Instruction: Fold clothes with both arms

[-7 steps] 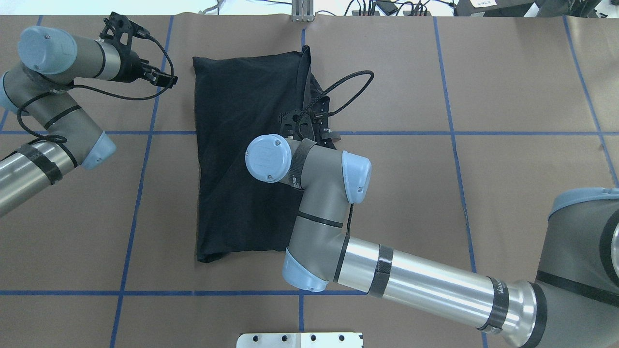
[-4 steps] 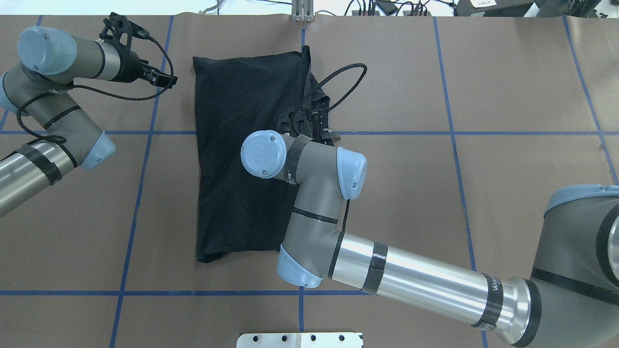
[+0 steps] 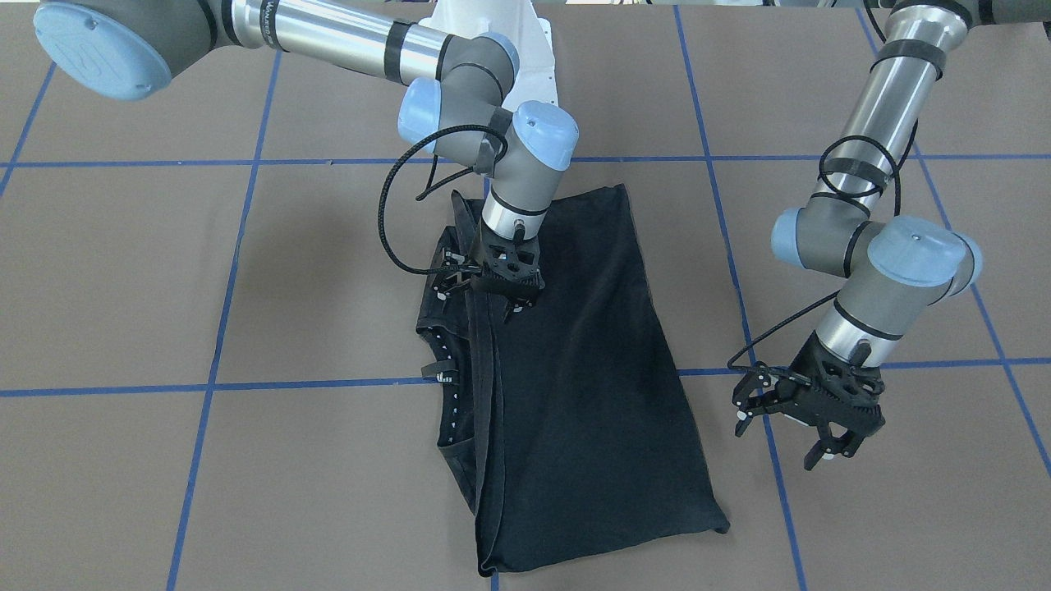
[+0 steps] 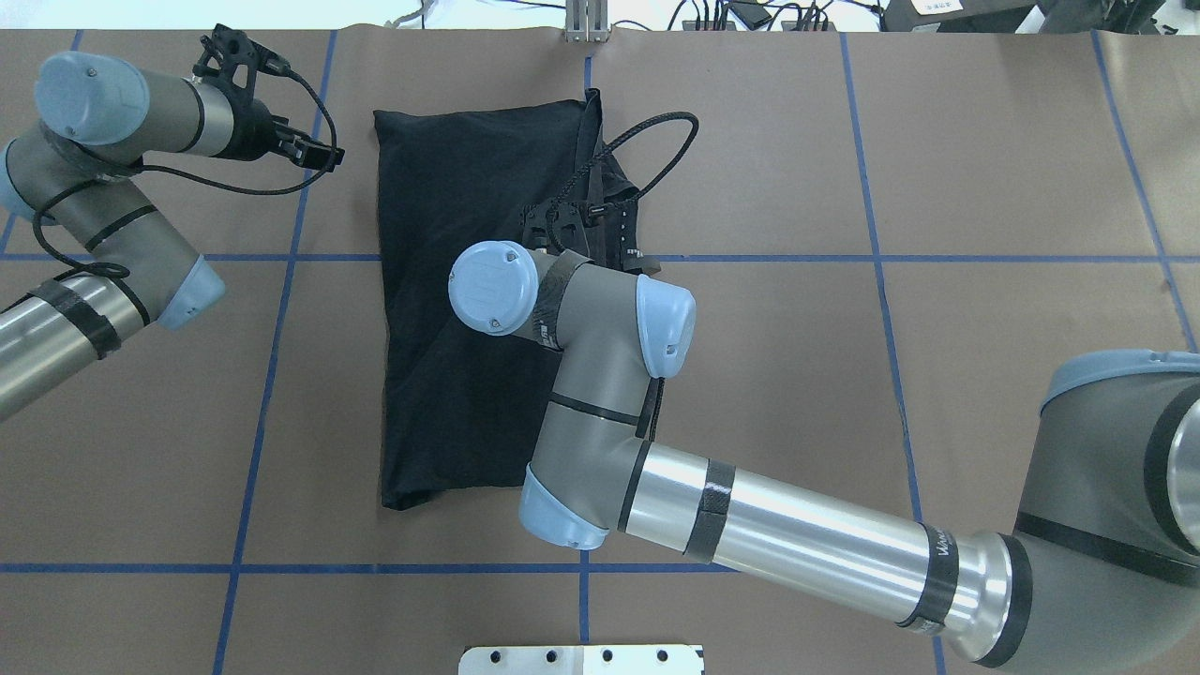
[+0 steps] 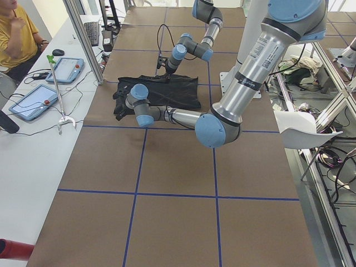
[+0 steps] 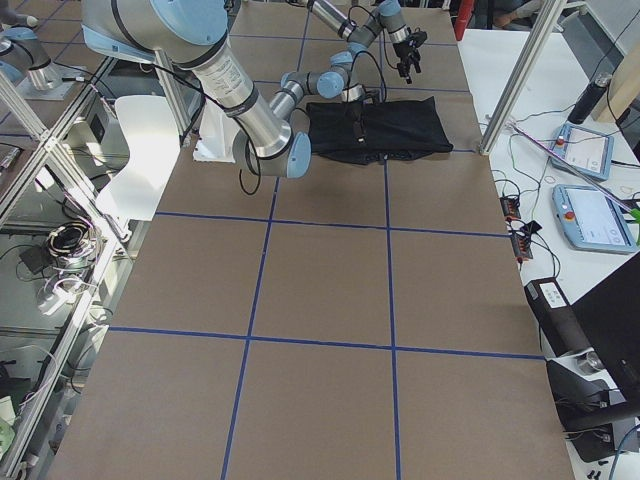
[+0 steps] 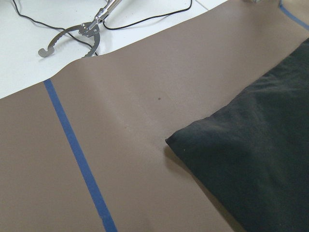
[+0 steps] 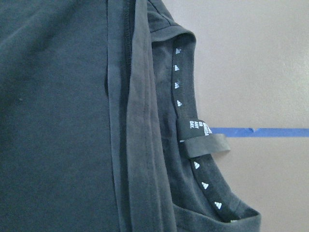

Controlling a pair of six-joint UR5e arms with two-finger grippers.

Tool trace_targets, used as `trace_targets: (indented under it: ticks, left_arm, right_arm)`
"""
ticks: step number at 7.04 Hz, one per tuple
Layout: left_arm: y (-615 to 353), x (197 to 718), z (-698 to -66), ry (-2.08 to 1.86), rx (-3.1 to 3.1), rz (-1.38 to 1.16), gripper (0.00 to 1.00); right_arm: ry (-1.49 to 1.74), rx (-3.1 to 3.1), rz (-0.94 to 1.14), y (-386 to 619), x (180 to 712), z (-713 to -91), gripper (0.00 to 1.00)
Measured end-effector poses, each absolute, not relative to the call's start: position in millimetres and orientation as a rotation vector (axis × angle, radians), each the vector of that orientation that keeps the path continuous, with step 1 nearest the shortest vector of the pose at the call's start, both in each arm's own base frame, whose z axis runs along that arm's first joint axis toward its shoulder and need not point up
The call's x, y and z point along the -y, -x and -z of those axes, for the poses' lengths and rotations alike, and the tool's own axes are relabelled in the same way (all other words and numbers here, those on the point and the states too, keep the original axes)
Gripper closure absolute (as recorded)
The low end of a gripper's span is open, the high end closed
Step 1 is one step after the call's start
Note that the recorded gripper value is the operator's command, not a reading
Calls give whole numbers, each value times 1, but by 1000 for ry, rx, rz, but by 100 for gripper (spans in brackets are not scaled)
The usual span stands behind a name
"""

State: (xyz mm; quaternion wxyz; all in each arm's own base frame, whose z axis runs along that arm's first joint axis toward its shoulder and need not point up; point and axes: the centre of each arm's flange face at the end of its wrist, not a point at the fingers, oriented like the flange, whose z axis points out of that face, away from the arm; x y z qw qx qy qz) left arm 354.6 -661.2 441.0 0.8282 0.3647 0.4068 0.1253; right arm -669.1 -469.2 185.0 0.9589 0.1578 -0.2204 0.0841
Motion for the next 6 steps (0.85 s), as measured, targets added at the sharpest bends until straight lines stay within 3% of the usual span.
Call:
trace_targets:
  ticks: [3,6]
  left_arm:
    - [-355,661,-441,-774,-864,-266,0]
    - [-355,661,-442,-772,-863,-267,0]
  right_arm:
    - [-309,430,-160,676,471,-187,39]
    - [-304,387,-96,675,472,-191,41]
